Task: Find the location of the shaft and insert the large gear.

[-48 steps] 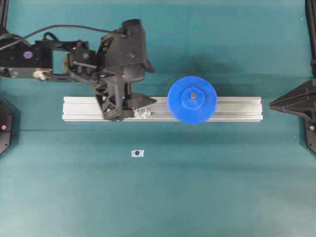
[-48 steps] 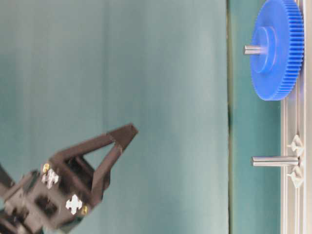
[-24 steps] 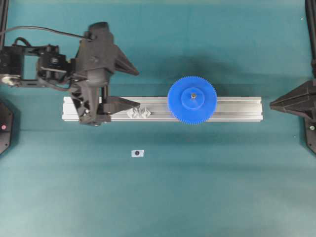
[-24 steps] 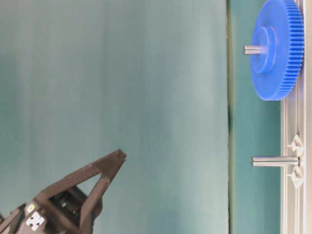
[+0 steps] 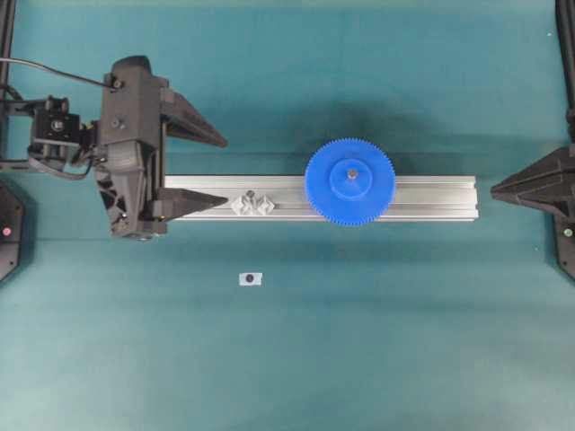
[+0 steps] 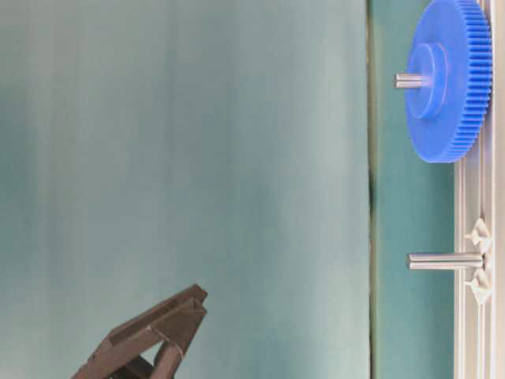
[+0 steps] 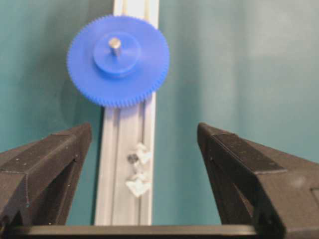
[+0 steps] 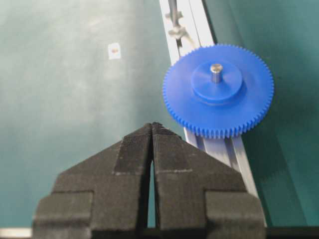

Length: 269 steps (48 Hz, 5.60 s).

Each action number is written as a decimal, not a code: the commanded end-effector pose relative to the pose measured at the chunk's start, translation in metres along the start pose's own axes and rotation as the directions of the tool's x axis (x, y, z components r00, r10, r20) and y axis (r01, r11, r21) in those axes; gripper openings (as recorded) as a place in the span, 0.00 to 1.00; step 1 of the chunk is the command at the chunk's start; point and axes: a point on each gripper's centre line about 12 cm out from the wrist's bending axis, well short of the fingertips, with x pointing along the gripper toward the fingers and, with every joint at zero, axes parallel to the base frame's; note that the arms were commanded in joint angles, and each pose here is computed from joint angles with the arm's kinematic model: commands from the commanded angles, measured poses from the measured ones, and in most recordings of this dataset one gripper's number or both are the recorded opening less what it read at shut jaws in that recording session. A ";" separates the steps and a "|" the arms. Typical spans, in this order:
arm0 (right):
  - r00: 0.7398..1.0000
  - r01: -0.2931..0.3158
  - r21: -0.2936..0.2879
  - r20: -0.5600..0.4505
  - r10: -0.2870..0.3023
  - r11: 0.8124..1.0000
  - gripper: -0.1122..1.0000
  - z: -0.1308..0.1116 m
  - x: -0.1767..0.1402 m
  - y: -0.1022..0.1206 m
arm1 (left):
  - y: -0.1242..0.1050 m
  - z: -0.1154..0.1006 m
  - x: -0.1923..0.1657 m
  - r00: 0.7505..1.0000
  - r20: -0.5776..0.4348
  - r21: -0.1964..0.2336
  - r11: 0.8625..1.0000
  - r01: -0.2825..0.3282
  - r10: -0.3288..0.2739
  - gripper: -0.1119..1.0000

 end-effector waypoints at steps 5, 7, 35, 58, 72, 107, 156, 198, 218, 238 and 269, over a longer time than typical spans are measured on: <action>1.000 0.001 0.006 0.013 -0.001 1.000 0.12 0.003 0.000 0.000 | -0.001 0.008 -0.009 0.999 0.040 0.008 1.000 0.002 -0.003 0.88; 1.000 0.001 0.006 0.013 -0.001 1.000 0.12 0.003 0.000 0.000 | -0.001 0.007 -0.011 0.999 0.042 0.008 1.000 0.002 -0.003 0.88; 0.999 -0.002 0.004 0.036 0.002 1.000 0.12 -0.001 -0.002 -0.001 | -0.006 -0.004 -0.028 0.999 0.052 0.019 1.000 0.012 -0.013 0.88; 0.999 -0.001 0.005 0.034 0.001 1.000 0.12 -0.003 -0.001 -0.001 | -0.006 -0.008 -0.037 0.998 0.061 0.022 1.000 0.014 -0.015 0.88; 0.999 -0.001 0.005 0.033 0.001 1.000 0.12 -0.003 -0.001 -0.001 | -0.007 -0.010 -0.038 0.998 0.059 0.019 1.000 0.015 -0.016 0.88; 0.999 -0.002 0.006 0.034 0.002 1.000 0.12 -0.003 -0.001 -0.001 | -0.007 -0.014 -0.043 0.998 0.064 0.020 1.000 0.014 -0.016 0.88; 1.000 0.000 0.005 0.028 0.000 1.000 0.12 -0.005 0.000 -0.002 | -0.007 -0.018 -0.057 0.996 0.088 0.019 1.000 0.012 -0.014 0.88; 1.000 0.000 0.005 0.028 0.000 1.000 0.12 -0.006 0.000 -0.002 | -0.007 -0.018 -0.057 0.996 0.088 0.017 1.000 0.013 -0.014 0.88; 1.000 0.000 0.005 0.028 0.000 1.000 0.12 -0.006 0.000 -0.002 | -0.007 -0.019 -0.057 0.996 0.087 0.019 1.000 0.012 -0.014 0.88; 1.000 0.000 0.006 0.023 0.000 1.000 0.12 -0.007 0.000 -0.002 | -0.007 -0.019 -0.057 0.996 0.087 0.019 1.000 0.014 -0.015 0.88; 1.000 0.000 0.006 0.023 0.000 1.000 0.12 -0.007 0.000 -0.002 | -0.007 -0.019 -0.056 0.996 0.085 0.018 1.000 0.014 -0.016 0.88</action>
